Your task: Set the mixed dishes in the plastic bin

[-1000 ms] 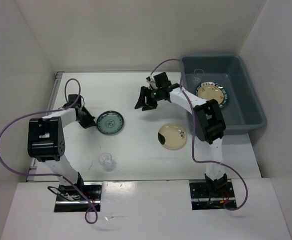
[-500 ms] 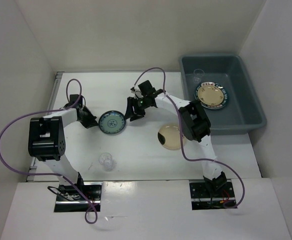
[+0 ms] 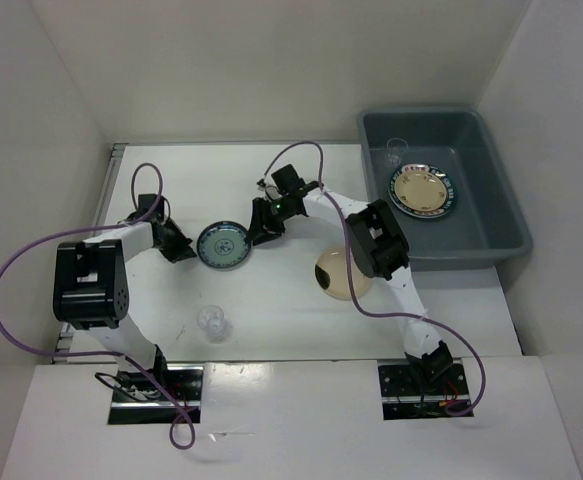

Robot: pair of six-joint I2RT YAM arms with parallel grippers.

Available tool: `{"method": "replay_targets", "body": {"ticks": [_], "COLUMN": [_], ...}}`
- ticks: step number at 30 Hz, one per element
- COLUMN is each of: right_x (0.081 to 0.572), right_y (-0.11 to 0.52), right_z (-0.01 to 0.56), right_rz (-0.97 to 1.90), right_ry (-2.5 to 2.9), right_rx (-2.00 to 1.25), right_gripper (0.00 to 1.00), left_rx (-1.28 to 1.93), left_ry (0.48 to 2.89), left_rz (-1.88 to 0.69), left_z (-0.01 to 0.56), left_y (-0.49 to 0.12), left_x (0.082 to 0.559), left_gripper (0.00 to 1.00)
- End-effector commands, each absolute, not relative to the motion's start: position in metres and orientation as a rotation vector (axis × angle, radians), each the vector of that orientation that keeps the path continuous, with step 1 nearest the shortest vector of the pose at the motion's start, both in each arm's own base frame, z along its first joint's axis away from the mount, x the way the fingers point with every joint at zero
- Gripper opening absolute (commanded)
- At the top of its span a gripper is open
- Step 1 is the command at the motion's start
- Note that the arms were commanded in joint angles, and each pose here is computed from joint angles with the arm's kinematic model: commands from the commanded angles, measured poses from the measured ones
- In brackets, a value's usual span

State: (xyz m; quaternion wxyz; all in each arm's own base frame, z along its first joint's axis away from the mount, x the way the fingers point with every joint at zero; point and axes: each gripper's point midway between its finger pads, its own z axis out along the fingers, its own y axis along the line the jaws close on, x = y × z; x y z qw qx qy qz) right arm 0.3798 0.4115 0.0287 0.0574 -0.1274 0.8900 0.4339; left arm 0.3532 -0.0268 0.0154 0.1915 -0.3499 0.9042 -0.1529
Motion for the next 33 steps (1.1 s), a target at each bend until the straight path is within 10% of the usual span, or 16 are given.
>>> {"method": "replay_targets", "body": {"ticks": [1, 8, 12, 14, 15, 24, 33], "right_x": [0.377, 0.372, 0.373, 0.378, 0.379, 0.445, 0.511], "right_y": [0.428, 0.44, 0.441, 0.441, 0.439, 0.357, 0.098], "right_z": [0.028, 0.026, 0.03, 0.044, 0.049, 0.212, 0.286], "right_rz": [1.352, 1.397, 1.405, 1.376, 1.357, 0.945, 0.428], "right_ry": [2.691, 2.68, 2.665, 2.627, 2.612, 2.291, 2.124], "right_rx": [-0.402, -0.411, -0.407, -0.431, -0.438, -0.24, 0.326], "right_gripper": [0.4, 0.29, 0.04, 0.01, 0.01, 0.01, 0.01], "left_rx": [-1.01, -1.005, -0.976, -0.959, -0.919, -0.784, -0.708], "left_ry": [2.559, 2.549, 2.542, 2.528, 2.497, 2.26, 2.216], "left_rz": [-0.377, -0.38, -0.349, -0.285, -0.267, -0.127, -0.265], "left_z": [0.014, 0.018, 0.022, 0.026, 0.04, 0.142, 0.17], "left_y": [-0.024, -0.024, -0.02, -0.011, -0.007, 0.022, 0.004], "left_x": [0.339, 0.335, 0.335, 0.334, 0.338, 0.359, 0.356], "left_gripper": [0.0, 0.0, 0.04, 0.52, 1.0, 1.0, 1.0]}}
